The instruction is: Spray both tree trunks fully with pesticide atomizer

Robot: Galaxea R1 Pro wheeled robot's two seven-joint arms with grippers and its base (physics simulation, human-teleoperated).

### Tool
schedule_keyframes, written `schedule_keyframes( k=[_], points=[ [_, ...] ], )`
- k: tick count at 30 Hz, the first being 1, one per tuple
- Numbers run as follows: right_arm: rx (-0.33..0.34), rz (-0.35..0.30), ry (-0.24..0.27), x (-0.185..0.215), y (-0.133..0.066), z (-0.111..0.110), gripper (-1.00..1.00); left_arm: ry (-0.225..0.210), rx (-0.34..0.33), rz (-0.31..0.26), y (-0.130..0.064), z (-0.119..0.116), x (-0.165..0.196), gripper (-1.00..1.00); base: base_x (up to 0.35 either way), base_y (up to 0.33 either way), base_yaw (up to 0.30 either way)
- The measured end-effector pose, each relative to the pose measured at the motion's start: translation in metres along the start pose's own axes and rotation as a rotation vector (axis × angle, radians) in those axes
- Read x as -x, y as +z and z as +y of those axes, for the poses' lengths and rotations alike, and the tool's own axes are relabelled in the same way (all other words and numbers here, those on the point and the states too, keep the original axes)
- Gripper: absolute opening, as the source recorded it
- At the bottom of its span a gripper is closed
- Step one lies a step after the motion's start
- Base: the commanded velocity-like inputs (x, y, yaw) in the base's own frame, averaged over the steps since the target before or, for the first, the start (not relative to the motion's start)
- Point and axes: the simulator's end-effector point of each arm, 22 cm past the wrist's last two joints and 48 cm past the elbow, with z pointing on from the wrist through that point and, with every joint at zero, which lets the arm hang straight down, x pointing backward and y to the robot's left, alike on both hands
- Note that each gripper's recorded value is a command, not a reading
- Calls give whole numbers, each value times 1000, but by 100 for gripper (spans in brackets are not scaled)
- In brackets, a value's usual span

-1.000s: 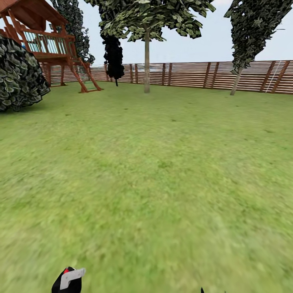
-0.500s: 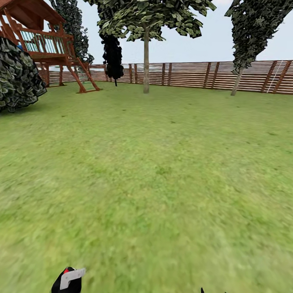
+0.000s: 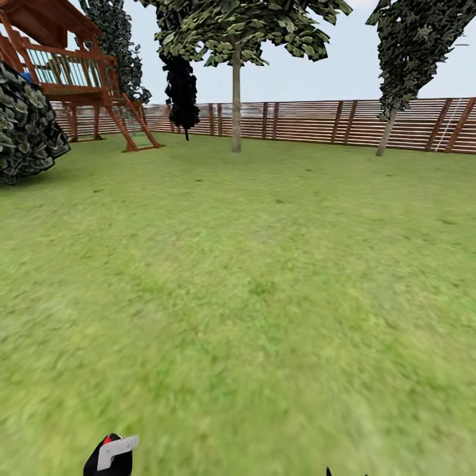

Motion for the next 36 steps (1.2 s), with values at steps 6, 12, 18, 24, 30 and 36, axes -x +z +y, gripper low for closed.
schedule_keyframes(
  k=[6, 12, 18, 24, 30, 36],
  points=[
    [1, 0, 0, 0, 0, 0, 100, 0, 0, 1, 0, 0, 0, -100, 307, -129, 0],
    [0, 0, 0, 0, 0, 0, 100, 0, 0, 1, 0, 0, 0, -100, 310, -127, 0],
    [0, 0, 0, 0, 0, 0, 100, 0, 0, -1, 0, 0, 0, -100, 336, -23, 0],
    [0, 0, 0, 0, 0, 0, 100, 1, 2, 1, 0, 1, -1, -100, 340, 0, 0],
    [0, 0, 0, 0, 0, 0, 100, 3, 3, 2, 0, 2, -1, -100, 340, 0, 0],
    [0, 0, 0, 0, 0, 0, 100, 3, 3, 1, 0, 2, -1, -100, 340, 0, 0]
  ],
)
